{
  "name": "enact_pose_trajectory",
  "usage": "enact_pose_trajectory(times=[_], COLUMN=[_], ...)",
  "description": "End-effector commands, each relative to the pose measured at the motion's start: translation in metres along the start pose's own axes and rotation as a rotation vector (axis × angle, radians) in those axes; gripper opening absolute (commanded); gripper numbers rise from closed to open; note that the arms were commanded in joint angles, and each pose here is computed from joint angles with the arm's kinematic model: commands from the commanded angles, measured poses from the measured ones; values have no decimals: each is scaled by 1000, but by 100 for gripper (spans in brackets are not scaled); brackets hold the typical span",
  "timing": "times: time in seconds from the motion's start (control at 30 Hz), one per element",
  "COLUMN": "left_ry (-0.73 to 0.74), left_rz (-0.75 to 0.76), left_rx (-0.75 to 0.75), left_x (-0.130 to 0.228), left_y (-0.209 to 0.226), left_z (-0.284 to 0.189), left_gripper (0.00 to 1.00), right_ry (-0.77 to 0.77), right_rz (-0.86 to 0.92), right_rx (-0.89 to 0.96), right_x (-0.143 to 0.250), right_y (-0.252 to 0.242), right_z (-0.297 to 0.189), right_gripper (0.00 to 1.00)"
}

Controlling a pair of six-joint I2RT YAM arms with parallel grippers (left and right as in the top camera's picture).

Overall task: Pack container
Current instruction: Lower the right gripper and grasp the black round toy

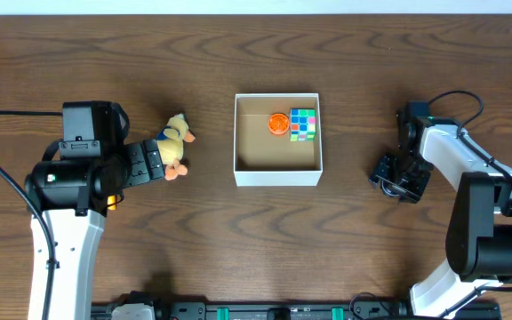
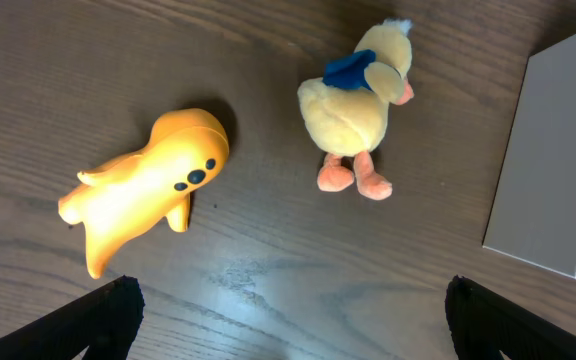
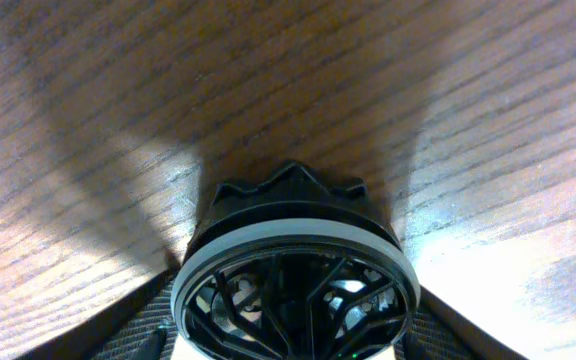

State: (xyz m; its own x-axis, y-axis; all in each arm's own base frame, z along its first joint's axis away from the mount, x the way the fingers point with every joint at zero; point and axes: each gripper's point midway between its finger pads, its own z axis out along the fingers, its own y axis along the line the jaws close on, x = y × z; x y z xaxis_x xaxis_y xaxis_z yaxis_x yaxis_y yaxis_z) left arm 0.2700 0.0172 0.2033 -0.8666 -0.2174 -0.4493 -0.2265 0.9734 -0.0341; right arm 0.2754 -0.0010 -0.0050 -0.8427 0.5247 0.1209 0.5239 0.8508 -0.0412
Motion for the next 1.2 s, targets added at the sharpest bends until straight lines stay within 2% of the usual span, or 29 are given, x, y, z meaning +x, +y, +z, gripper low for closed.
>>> enact_pose_trajectory(times=[0.0, 0.33, 0.6, 0.7, 0.83, 0.97, 1.17], left_ry=[-11, -11, -11, -11, -11, -9, -10], left_rz=[1, 1, 1, 1, 1, 1, 1], left_rx=[-4, -4, -4, -4, -4, -4, -4], left_x=[-4, -5, -5, -4, -4, -4, -4], left_y=[1, 1, 1, 1, 1, 1, 1], left_z=[-3, -3, -3, -3, -3, -3, -3], left_gripper=[98, 98, 98, 98, 98, 98, 98], right_ry=[2, -3, -4, -6, -17, -45, -65], right_rz=[-2, -2, -2, -2, -1, -1, -2], right_rx=[27, 25, 24, 23, 19, 9, -3], right_x=[1, 0, -1, -1, -4, -11, -16], right_y=[-2, -2, -2, -2, -1, 2, 5], right_z=[4, 4, 4, 4, 4, 4, 4], right_gripper=[60, 44, 42, 51, 70, 73, 70])
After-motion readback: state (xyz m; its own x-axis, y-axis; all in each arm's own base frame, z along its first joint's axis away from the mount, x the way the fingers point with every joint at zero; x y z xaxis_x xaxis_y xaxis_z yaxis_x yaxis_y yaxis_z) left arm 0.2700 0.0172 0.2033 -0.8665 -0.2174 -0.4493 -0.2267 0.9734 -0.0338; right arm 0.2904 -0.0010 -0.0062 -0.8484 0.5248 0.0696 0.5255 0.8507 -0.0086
